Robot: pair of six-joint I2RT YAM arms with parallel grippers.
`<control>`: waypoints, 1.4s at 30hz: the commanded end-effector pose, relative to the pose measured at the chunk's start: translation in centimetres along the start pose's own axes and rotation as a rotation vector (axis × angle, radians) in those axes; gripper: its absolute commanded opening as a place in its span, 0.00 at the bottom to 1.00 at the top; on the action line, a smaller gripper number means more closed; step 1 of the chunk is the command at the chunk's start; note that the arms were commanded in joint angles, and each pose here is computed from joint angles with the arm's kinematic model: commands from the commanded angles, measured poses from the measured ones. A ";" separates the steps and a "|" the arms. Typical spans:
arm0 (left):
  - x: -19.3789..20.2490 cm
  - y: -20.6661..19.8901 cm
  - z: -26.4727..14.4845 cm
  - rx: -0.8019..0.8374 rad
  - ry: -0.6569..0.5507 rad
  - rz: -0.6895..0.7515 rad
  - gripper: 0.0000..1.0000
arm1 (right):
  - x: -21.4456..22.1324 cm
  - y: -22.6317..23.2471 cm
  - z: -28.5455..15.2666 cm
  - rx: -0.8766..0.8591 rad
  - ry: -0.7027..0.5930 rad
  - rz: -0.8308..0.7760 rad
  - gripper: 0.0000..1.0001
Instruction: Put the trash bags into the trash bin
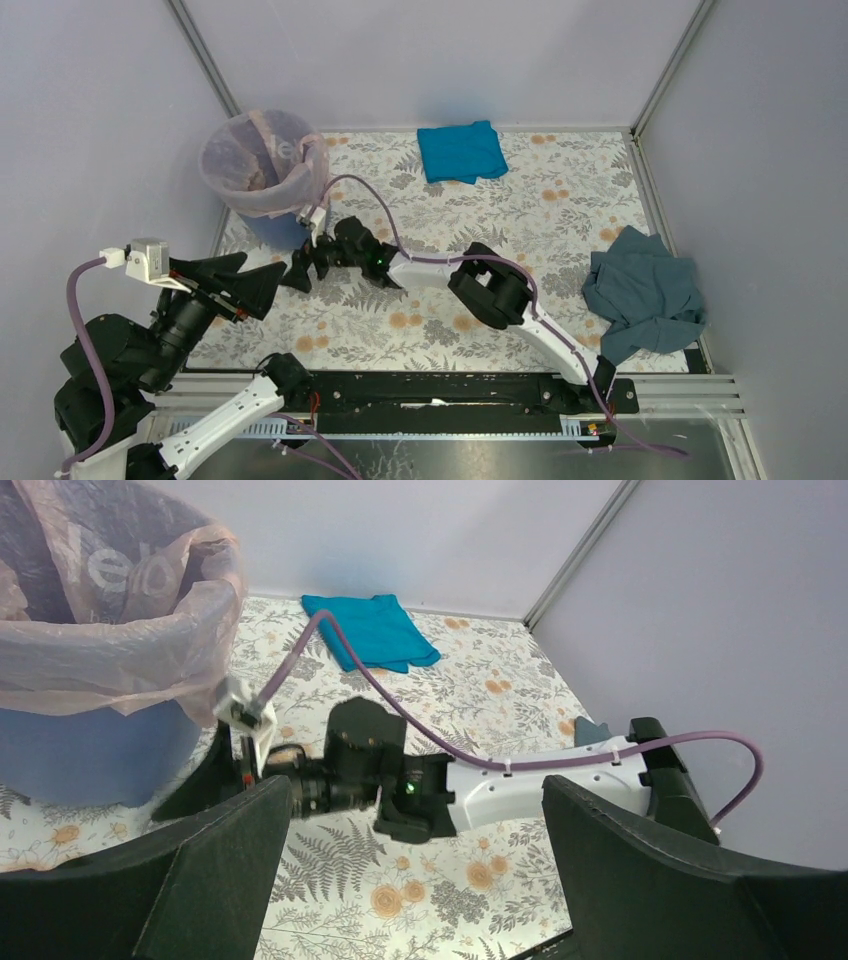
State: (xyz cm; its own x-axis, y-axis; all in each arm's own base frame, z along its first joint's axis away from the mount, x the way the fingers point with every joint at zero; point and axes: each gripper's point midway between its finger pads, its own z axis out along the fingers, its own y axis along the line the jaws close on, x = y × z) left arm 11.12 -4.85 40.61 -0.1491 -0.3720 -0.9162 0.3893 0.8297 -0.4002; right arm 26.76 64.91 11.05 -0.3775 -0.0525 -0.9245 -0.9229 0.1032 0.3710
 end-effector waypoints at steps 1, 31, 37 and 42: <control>-0.9 -0.9 0.6 0.023 -0.027 -0.041 0.99 | -3.5 2.0 -3.4 0.092 -0.047 0.048 1.00; -6.9 -2.9 3.8 -0.017 -0.184 -0.170 0.99 | -24.8 15.7 -51.1 0.876 -0.252 -0.027 1.00; -7.2 -2.8 3.9 -0.025 -0.198 -0.186 0.99 | -26.4 17.0 -51.3 0.814 -0.315 -0.052 1.00; -7.1 -2.9 4.4 -0.034 -0.189 -0.182 0.99 | -26.6 17.0 -51.6 0.817 -0.345 -0.056 1.00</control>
State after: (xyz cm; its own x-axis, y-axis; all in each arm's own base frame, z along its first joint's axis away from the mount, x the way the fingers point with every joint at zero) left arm 14.63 -6.31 46.53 -0.0708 -0.5520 -0.8309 0.3319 0.7724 -0.5414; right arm 17.14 16.63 45.92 -0.1981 0.2019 -0.9592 -0.5303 0.8009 0.2781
